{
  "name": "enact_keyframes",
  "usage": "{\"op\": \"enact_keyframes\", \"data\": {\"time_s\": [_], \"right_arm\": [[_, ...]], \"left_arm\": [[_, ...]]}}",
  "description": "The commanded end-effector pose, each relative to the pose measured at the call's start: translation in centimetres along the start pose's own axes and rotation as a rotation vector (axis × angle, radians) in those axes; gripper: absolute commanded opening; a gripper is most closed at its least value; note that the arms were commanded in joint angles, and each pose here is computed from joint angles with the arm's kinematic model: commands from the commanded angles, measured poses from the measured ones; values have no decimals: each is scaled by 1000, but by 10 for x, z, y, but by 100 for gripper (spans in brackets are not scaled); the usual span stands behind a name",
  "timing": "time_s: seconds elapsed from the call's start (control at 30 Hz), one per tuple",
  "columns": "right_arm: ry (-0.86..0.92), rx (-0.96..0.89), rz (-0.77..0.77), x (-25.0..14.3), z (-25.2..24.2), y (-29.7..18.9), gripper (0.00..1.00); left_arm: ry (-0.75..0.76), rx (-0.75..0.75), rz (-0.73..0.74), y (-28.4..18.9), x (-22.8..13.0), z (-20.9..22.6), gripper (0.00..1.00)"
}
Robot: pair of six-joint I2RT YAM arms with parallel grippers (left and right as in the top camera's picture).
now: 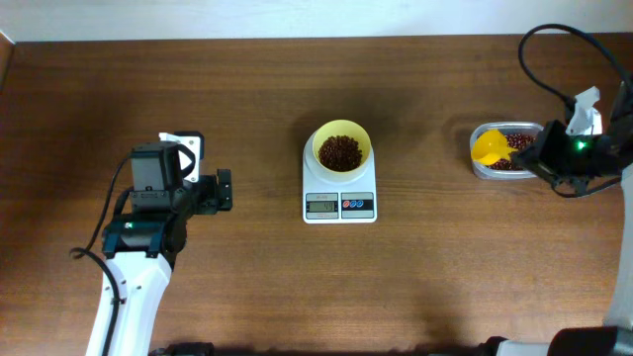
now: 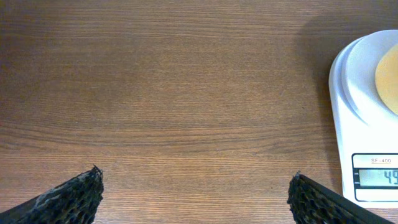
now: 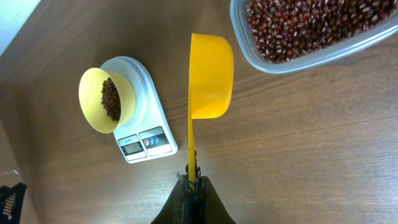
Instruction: Scoop item into bowl and weigh 50g on scale
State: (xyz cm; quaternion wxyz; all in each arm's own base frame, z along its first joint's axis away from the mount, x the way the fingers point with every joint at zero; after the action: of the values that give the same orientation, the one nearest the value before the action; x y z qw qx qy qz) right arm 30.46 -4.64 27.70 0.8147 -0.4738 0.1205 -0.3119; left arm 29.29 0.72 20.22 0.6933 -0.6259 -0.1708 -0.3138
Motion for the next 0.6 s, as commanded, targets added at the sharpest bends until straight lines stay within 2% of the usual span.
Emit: {"op": "enact_keyframes", "data": {"time_s": [0.0, 0.13, 0.2, 0.3, 0.47, 0.57], "right_arm": [[-81, 7, -71, -3, 7, -17, 4], [-145, -53, -97, 1, 1, -18, 4], [-182, -233, -188, 16, -19, -22, 4], [-215, -232, -301, 37, -13, -27, 4], [-244, -223, -295, 38, -12, -24, 4], [-299, -258, -209, 39, -24, -3, 4]], "left_arm": [[8, 8, 8, 2, -2, 2, 99], [8, 8, 8, 2, -2, 2, 99], [8, 8, 8, 2, -2, 2, 99], [8, 8, 8, 2, -2, 2, 99], [8, 8, 8, 2, -2, 2, 99], [8, 8, 8, 2, -2, 2, 99]]}}
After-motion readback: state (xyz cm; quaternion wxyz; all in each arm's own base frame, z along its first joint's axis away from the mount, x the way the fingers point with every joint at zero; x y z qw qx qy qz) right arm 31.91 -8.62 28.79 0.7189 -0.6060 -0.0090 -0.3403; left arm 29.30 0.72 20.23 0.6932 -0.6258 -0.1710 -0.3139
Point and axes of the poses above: each gripper's point midway between its finger pads, its own y axis out along the fingers, its own z axis along the line the jaws close on, x = y × z, the point moved 5 cm from there along -y, back along the fingers, and after that the axes turned 12 degrees about y, right-handed, at the moved point
